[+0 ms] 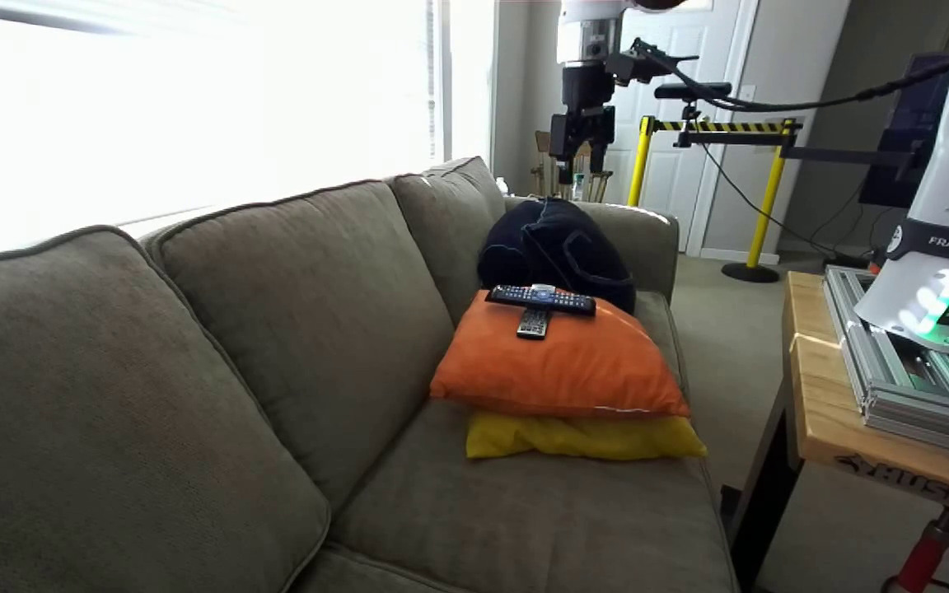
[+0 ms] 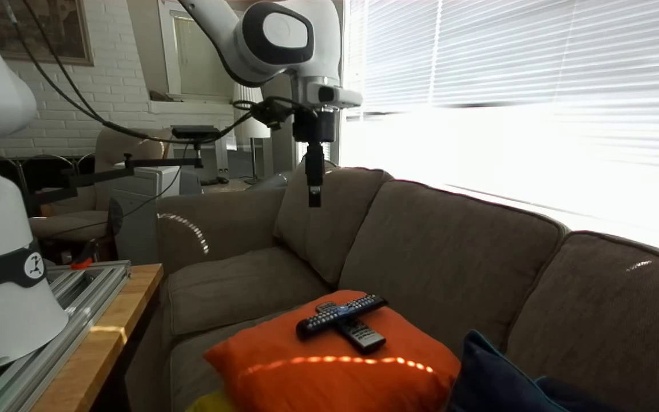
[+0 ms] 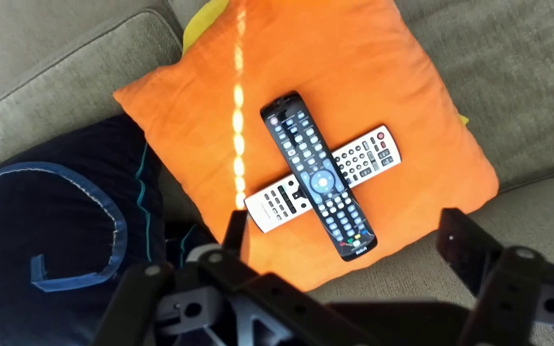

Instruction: Put the two remotes parallel to each other

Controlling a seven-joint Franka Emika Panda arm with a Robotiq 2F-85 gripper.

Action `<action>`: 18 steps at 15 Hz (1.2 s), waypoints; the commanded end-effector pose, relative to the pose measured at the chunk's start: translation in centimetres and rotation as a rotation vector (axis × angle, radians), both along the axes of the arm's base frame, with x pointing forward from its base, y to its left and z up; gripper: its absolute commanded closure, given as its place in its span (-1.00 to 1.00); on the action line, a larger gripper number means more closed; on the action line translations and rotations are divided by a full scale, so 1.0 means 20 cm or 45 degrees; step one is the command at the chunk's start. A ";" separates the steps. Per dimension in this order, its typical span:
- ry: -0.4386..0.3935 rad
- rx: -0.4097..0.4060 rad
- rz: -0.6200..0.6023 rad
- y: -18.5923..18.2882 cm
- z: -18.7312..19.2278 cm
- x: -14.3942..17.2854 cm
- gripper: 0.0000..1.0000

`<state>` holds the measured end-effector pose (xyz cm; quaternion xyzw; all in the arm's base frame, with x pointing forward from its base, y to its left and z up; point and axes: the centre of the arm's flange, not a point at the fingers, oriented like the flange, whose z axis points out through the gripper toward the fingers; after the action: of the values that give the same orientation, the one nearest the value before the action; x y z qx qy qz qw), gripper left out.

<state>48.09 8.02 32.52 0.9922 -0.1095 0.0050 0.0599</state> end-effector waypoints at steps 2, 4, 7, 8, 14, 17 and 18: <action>0.107 0.008 0.100 -0.07 -0.17 0.03 -1.00; 0.089 -0.008 0.060 -0.07 -0.15 0.00 -1.00; 0.099 -0.012 0.057 -0.08 -0.17 0.00 -1.00; 0.099 -0.012 0.059 -0.08 -0.17 0.00 -1.00; -0.028 0.113 0.219 -0.09 -0.21 0.03 -1.00; -0.122 0.190 0.414 -0.11 -0.24 0.02 -1.00; -0.140 0.215 0.466 -0.12 -0.26 0.02 -1.00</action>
<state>49.01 6.60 28.75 0.9990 0.0123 0.0419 0.0060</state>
